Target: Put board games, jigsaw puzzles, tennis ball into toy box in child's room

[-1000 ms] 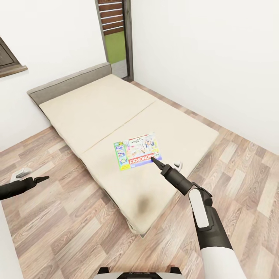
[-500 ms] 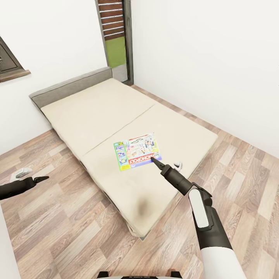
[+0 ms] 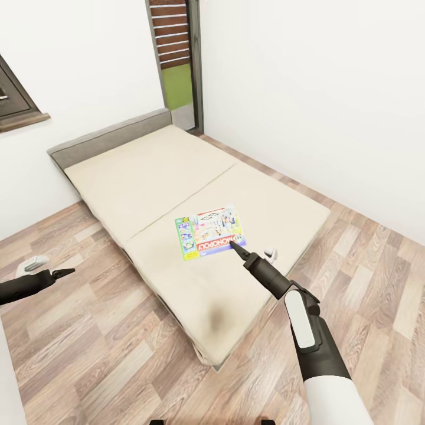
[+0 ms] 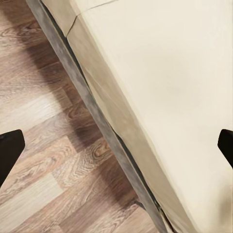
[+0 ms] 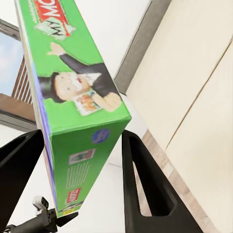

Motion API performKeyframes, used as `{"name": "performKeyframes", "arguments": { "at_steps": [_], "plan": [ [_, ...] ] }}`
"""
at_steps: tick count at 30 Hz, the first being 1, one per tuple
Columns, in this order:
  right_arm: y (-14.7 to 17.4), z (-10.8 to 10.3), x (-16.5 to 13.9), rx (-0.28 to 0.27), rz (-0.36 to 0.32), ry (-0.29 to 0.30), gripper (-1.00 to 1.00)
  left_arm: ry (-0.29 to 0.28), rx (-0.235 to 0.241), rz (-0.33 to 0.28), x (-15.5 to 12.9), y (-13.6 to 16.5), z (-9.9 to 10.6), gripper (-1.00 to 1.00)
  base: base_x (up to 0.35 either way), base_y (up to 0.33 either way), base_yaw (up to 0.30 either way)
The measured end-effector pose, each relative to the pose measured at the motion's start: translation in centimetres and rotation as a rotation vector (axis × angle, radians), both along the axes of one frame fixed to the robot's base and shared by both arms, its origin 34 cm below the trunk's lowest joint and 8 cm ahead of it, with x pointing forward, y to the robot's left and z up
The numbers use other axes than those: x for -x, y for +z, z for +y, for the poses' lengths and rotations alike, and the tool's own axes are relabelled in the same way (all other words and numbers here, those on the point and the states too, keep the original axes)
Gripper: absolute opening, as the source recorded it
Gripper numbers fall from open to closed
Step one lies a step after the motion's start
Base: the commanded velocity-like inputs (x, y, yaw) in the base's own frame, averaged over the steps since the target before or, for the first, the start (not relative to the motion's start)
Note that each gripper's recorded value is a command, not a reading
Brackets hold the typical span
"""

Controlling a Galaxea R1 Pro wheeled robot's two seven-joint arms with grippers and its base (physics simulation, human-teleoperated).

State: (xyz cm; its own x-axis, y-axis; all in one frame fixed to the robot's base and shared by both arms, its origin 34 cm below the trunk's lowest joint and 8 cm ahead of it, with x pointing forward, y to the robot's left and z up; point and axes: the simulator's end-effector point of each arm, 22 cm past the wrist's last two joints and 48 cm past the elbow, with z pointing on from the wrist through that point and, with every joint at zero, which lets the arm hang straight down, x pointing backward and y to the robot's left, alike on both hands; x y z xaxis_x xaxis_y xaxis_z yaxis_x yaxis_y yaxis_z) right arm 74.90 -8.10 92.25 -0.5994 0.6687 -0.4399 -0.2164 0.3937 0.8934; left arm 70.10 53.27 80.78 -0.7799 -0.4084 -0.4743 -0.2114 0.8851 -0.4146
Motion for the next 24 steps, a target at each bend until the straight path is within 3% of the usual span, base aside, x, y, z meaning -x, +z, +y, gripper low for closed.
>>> {"name": "performKeyframes", "arguments": {
  "at_steps": [24],
  "plan": [
    [1.9, 0.2, -0.1, 0.010, -0.034, 0.006, -1.00, 0.000, 0.000, -0.033, -0.6, 1.9, 0.0, 1.00, 0.000, 0.000, 0.000]
  ]
}}
